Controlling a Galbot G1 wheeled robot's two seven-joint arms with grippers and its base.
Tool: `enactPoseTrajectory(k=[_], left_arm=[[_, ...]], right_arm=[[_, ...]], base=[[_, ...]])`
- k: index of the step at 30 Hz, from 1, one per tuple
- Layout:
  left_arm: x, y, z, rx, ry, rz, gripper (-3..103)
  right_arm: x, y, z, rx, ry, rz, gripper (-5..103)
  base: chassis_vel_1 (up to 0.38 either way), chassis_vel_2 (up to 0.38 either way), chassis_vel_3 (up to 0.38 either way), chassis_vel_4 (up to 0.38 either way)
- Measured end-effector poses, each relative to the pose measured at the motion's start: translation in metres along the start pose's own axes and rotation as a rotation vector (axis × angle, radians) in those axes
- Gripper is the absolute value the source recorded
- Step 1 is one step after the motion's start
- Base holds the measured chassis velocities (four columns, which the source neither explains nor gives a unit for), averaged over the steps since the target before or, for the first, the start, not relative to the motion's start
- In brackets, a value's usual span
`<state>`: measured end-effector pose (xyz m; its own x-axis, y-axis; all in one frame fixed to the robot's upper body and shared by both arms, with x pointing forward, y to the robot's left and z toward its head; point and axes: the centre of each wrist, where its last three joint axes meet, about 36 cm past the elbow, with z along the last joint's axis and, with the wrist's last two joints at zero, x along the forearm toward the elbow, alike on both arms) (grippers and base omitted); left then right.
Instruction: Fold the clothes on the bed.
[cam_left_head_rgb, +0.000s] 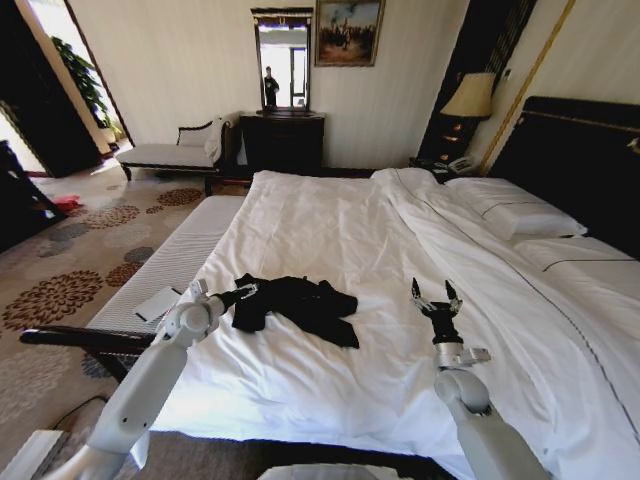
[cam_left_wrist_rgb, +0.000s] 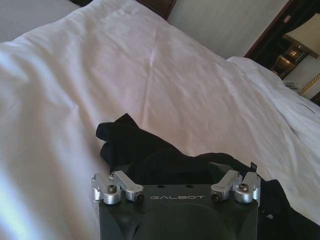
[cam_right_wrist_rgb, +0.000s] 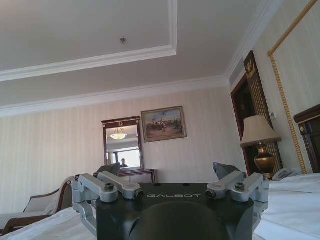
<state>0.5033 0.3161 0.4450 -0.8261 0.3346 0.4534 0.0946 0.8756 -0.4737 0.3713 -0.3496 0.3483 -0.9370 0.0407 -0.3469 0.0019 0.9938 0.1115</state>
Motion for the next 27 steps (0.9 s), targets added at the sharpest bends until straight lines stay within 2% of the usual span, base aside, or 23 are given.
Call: enactPoseTrajectory(k=[3, 6, 8, 9, 12, 15, 18, 20, 21, 24, 27], left_arm=[[0.000, 0.001, 0.002, -0.006, -0.004, 0.001, 72], [0.000, 0.000, 0.003, -0.006, -0.006, 0.001, 66], [0.001, 0.001, 0.003, -0.005, -0.006, -0.002, 55], [0.001, 0.001, 0.003, -0.005, -0.006, -0.002, 55], [0.001, 0.001, 0.002, 0.010, 0.004, -0.011, 39], [0.002, 0.001, 0.002, 0.018, 0.010, -0.015, 34], [0.002, 0.001, 0.002, 0.025, 0.016, -0.018, 18], [0.002, 0.001, 0.002, 0.025, 0.018, -0.019, 18], [0.003, 0.001, 0.002, 0.026, 0.017, -0.019, 7], [0.006, 0.002, 0.002, 0.028, 0.014, -0.020, 1], [0.011, 0.004, 0.002, 0.024, 0.010, -0.025, 0]], right_arm=[[0.001, 0.001, 0.001, 0.000, 0.001, 0.001, 100], [0.002, 0.001, 0.002, 0.001, 0.002, 0.002, 100], [0.003, 0.000, 0.002, 0.003, 0.002, 0.004, 100], [0.003, 0.000, 0.002, 0.003, 0.002, 0.004, 100], [0.004, -0.001, 0.002, 0.009, 0.002, 0.006, 100], [0.004, -0.001, 0.002, 0.010, 0.002, 0.007, 100], [0.005, -0.001, 0.003, 0.012, 0.004, 0.008, 100], [0.005, -0.001, 0.004, 0.013, 0.005, 0.008, 100], [0.005, -0.001, 0.004, 0.014, 0.006, 0.009, 100], [0.004, -0.002, 0.005, 0.015, 0.005, 0.010, 100], [0.003, -0.002, 0.004, 0.010, 0.013, 0.009, 100]], base=[[0.000, 0.000, 0.000, 0.000], [0.000, 0.000, 0.000, 0.000], [0.000, 0.000, 0.000, 0.000], [0.000, 0.000, 0.000, 0.000], [0.000, 0.000, 0.000, 0.000], [0.000, 0.000, 0.000, 0.000], [0.000, 0.000, 0.000, 0.000], [0.000, 0.000, 0.000, 0.000], [0.000, 0.000, 0.000, 0.000], [0.000, 0.000, 0.000, 0.000], [0.000, 0.000, 0.000, 0.000]])
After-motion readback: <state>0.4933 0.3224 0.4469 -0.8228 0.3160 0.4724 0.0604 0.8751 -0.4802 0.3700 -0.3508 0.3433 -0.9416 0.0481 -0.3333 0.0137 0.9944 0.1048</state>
